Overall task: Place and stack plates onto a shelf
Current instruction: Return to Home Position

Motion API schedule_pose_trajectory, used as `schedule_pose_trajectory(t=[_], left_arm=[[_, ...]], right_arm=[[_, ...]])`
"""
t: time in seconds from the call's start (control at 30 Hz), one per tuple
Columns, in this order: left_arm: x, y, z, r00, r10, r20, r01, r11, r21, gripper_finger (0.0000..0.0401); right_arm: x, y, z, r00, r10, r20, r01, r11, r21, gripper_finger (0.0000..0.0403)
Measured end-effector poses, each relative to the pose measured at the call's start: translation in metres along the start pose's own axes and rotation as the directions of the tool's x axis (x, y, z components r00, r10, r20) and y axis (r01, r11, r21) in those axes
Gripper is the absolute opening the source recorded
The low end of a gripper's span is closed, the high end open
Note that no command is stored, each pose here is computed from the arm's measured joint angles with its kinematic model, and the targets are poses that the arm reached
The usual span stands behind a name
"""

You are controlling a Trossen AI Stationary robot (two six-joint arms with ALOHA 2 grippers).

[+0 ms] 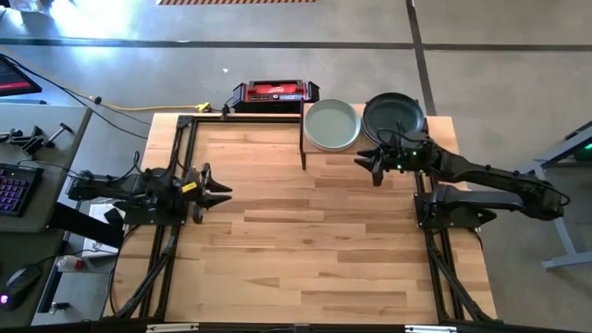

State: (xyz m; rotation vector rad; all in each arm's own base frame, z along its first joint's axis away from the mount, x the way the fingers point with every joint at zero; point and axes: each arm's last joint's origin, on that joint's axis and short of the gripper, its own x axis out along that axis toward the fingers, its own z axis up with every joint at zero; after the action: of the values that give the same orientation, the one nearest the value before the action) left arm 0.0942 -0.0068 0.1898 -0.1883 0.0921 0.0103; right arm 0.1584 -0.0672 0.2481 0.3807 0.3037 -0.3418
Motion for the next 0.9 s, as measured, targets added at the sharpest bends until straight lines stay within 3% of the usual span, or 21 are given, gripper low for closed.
schedule_pose_trajectory(t=[0.4,0.9], left_arm=[[0.01,0.004,-0.025,0.999,-0.01,0.05,0.01,1.0,-0.011,0.0101],[0.01,0.004,-0.025,0.998,0.009,0.056,-0.008,1.0,-0.024,0.0101]], right_arm=[[0.005,-0.007,-0.022,0.999,-0.013,-0.048,0.011,1.0,-0.027,0.0142],[0.012,-0.012,-0.067,0.999,0.023,-0.03,-0.023,1.0,0.001,0.0142]])
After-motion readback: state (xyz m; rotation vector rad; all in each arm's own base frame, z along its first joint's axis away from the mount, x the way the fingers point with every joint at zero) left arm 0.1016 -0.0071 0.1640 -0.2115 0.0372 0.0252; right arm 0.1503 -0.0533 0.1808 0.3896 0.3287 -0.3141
